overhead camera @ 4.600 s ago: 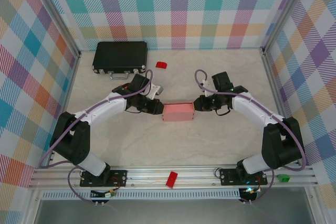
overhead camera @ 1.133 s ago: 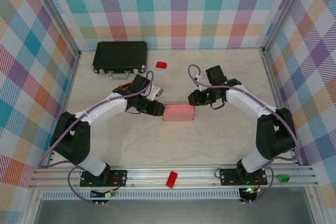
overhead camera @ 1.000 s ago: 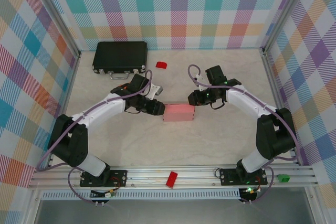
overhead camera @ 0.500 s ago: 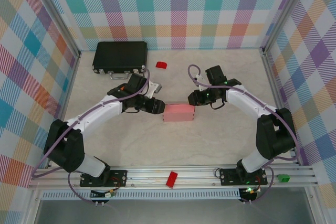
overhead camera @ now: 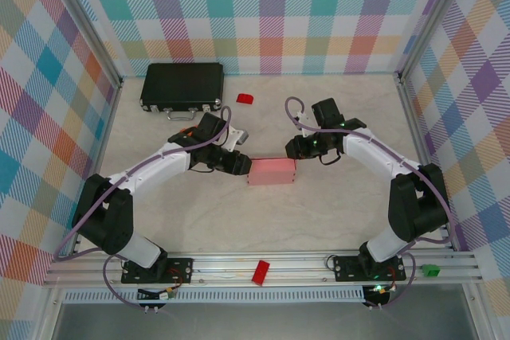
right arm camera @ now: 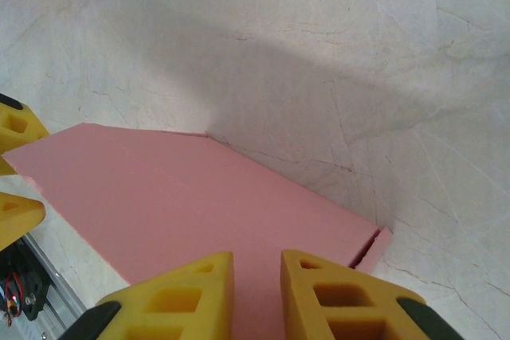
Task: Fold the paper box
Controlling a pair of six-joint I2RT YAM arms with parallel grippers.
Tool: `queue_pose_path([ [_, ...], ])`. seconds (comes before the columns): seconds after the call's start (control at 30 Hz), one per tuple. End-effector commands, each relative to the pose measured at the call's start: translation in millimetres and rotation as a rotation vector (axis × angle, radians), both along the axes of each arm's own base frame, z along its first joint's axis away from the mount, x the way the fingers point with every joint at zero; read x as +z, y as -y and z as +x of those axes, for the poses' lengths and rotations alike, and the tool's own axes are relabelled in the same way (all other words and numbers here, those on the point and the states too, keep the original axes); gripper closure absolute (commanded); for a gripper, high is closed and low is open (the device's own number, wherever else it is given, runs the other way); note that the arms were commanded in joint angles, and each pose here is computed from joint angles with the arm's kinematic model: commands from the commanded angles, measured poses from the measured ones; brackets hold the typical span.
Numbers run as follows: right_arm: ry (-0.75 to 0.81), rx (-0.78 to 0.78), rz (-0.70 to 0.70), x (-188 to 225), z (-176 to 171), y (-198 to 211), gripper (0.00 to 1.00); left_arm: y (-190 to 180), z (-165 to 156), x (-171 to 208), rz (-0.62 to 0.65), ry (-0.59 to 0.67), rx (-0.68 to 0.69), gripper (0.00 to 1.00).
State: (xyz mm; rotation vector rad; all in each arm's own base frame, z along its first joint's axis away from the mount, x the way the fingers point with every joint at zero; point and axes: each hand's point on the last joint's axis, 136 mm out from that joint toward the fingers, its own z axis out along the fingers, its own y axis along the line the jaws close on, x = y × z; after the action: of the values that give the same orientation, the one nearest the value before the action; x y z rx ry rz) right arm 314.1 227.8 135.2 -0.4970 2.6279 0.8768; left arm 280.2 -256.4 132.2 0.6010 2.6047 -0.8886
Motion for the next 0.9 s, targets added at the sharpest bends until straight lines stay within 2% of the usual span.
queue_pose_path([
  [0.0, -0.023, 0.011, -0.023, -4.9, -2.0, -0.5, 0.76, 7.9, 0.4, 19.1, -0.048, 0.040, -0.017, 0.62],
  [0.37, -0.031, 0.012, -0.023, -8.0, -4.1, -0.2, 0.77, 6.4, 3.9, 23.6, -0.046, 0.064, -0.002, 0.65],
  [0.67, -0.028, 0.011, -0.021, -6.9, -3.3, -0.5, 0.77, 0.9, 7.5, 26.5, -0.025, 0.099, 0.023, 0.57],
  [0.87, -0.029, 0.011, -0.023, -7.2, -3.5, -0.3, 0.77, 4.0, 6.5, 22.4, -0.033, 0.079, 0.011, 0.57],
])
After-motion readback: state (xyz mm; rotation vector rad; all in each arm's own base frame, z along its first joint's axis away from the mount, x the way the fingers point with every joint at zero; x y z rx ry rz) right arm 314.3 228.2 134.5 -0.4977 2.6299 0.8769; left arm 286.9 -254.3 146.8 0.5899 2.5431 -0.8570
